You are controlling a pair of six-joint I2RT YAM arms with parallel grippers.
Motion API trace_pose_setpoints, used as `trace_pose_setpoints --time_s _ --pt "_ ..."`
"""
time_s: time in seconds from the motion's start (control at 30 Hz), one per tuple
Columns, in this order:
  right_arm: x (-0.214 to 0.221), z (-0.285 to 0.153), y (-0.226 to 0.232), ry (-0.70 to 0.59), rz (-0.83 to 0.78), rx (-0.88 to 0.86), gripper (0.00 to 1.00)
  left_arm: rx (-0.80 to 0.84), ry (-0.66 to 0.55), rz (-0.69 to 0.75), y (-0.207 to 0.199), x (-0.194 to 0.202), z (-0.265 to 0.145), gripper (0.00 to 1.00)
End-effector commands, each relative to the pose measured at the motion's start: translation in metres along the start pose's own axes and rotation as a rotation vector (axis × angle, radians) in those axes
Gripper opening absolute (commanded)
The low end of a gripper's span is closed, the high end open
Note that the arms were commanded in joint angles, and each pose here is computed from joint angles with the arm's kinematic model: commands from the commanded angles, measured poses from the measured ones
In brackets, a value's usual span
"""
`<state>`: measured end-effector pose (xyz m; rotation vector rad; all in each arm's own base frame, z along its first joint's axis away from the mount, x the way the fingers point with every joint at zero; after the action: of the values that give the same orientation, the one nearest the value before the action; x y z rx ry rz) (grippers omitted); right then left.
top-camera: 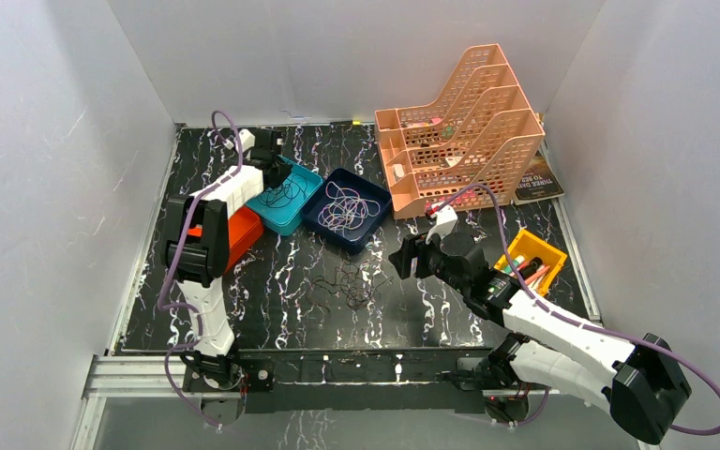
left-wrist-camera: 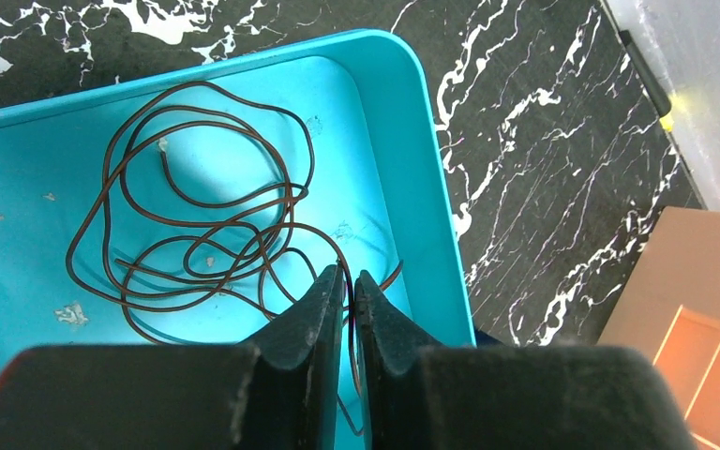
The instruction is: Untangle the cables
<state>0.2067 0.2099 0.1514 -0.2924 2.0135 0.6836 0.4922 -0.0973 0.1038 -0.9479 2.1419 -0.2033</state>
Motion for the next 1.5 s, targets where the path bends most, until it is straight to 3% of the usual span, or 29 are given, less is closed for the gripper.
trace_pose_setpoints --time_s 0.0,0.67,1.47 --pt "-0.006 0.0 0.004 -0.026 0.01 -0.016 0.77 0.007 0.008 0.078 0.006 0.006 0.005 0.08" --pt "-0.006 0.001 0.007 -0.014 0.016 -0.031 0.77 -0.001 0.06 0.223 0.025 0.025 0.013 0.06" --pt "-0.013 -0.003 0.002 -0.037 0.019 0.013 0.8 0.084 -0.05 0.23 0.0 -0.026 -0.051 0.54"
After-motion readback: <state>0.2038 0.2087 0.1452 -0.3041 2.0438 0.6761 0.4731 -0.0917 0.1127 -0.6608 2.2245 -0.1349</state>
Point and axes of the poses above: each gripper's point midway between its finger pads, its own z axis out along the fingers, its own y axis along the line the jaws close on, x = y × z, the point moved 3 cm from there along -z, back along the fingers, and after that the axes turned 2 degrees about z, right-handed, at the moved point
